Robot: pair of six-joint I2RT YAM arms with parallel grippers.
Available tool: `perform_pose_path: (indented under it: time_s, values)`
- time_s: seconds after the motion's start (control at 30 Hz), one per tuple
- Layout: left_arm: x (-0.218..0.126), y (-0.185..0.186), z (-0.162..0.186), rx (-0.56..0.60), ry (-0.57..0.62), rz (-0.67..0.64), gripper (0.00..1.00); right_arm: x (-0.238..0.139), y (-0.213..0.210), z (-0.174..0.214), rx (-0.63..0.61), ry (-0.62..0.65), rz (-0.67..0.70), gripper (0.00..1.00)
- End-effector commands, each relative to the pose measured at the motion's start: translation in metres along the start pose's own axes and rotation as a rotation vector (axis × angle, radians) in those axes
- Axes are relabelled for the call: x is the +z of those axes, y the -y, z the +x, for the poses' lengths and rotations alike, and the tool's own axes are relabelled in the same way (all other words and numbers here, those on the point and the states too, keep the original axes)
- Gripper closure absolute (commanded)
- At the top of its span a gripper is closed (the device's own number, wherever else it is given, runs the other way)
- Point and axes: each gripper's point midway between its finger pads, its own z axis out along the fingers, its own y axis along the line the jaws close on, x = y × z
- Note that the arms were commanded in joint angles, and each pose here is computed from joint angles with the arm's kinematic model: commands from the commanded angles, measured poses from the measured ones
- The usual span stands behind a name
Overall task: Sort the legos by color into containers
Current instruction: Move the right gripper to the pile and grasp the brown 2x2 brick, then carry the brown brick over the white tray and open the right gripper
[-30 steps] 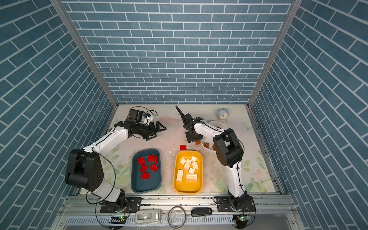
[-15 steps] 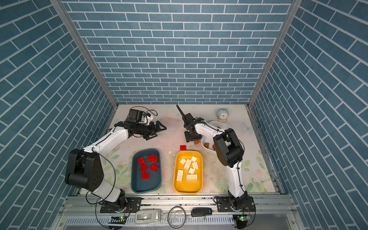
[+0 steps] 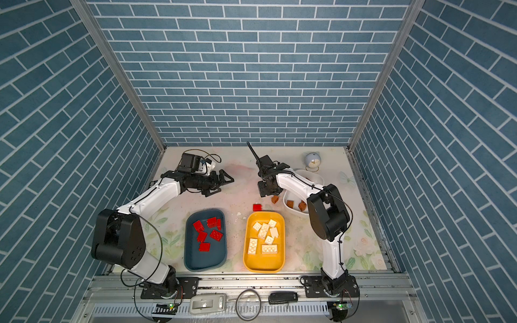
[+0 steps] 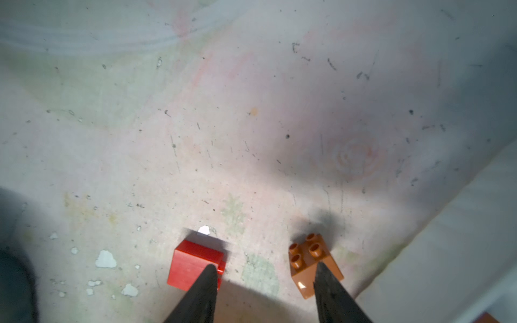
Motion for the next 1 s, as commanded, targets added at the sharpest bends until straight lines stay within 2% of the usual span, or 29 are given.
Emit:
perform_pose_path:
  time_s: [0.0, 0.33, 0.57, 0.67, 0.8, 0.97]
  values:
    - [0.006, -0.004, 0.004, -0.006, -0.021, 0.006, 0.02, 0.005, 0.017, 0.017, -0.107, -0.075, 0.088, 0.41]
    - [0.003, -0.006, 0.008, -0.001, -0.03, -0.005, 0.02, 0.035, 0.019, 0.031, -0.226, -0.18, 0.081, 0.39]
    - [0.004, -0.006, 0.006, 0.001, -0.032, -0.004, 0.02, 0.037, 0.011, 0.042, -0.236, -0.232, 0.019, 0.44]
    - [0.007, -0.007, 0.006, -0.004, -0.039, -0.007, 0.02, 0.036, 0.013, 0.043, -0.231, -0.233, 0.026, 0.52]
    - [0.008, -0.005, 0.002, 0.0, -0.037, -0.005, 0.01, 0.033, 0.017, 0.038, -0.223, -0.223, 0.052, 0.73]
    - [0.007, -0.002, 0.001, 0.0, -0.038, 0.0, 0.02, -0.009, 0.013, 0.011, -0.204, -0.104, 0.031, 0.75]
